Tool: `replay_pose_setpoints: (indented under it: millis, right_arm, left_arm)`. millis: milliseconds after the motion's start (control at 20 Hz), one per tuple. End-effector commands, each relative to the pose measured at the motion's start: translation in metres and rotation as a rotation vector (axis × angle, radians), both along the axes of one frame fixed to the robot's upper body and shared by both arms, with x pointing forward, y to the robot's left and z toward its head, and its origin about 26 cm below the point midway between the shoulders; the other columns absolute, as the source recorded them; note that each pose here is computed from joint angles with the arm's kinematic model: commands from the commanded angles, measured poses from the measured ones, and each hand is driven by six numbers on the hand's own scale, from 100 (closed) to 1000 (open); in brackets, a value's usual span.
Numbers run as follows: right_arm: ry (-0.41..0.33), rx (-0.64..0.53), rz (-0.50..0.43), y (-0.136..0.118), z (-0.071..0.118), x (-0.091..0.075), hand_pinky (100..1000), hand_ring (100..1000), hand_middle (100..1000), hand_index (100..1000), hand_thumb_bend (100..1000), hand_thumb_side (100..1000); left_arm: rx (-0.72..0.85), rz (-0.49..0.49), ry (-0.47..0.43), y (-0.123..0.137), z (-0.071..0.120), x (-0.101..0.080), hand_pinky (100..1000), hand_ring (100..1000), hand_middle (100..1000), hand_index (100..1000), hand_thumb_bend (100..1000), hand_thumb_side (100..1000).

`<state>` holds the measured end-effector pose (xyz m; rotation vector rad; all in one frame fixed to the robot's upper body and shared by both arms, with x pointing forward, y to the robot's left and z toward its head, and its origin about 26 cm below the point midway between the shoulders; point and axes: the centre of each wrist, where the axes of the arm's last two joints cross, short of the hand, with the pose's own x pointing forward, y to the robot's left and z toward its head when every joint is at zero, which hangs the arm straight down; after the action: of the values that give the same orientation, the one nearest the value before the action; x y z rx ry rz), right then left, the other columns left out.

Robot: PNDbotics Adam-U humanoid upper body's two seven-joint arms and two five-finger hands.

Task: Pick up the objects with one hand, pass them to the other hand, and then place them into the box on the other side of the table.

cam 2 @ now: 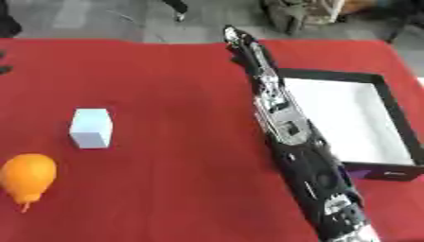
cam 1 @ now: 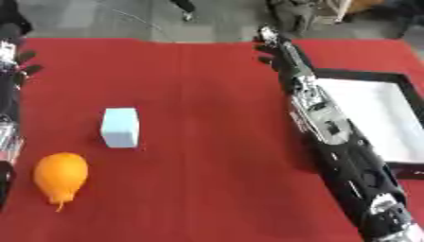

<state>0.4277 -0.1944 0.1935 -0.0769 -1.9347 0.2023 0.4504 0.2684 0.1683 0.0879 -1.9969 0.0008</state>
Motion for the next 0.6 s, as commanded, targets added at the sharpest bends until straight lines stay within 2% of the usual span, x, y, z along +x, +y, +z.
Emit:
replay_pose_setpoints:
  millis: [50, 600]
  right_arm:
    - [-0.036, -0.005, -0.006, 0.0033, 0.0135, -0.0004, 880, 887, 827, 877, 100, 842]
    - [-0.047, 0.005, -0.027, 0.0013, 0.0113, -0.0051, 892, 889, 822, 877, 100, 834]
  left_arm:
    - [0.007, 0.009, -0.042, 0.0060, 0.0163, -0.0007, 794, 831, 858, 917, 550, 731]
    - [0.067, -0.006, -0.059, 0.0003, 0.0145, -0.0063, 807, 829, 851, 907, 541, 701]
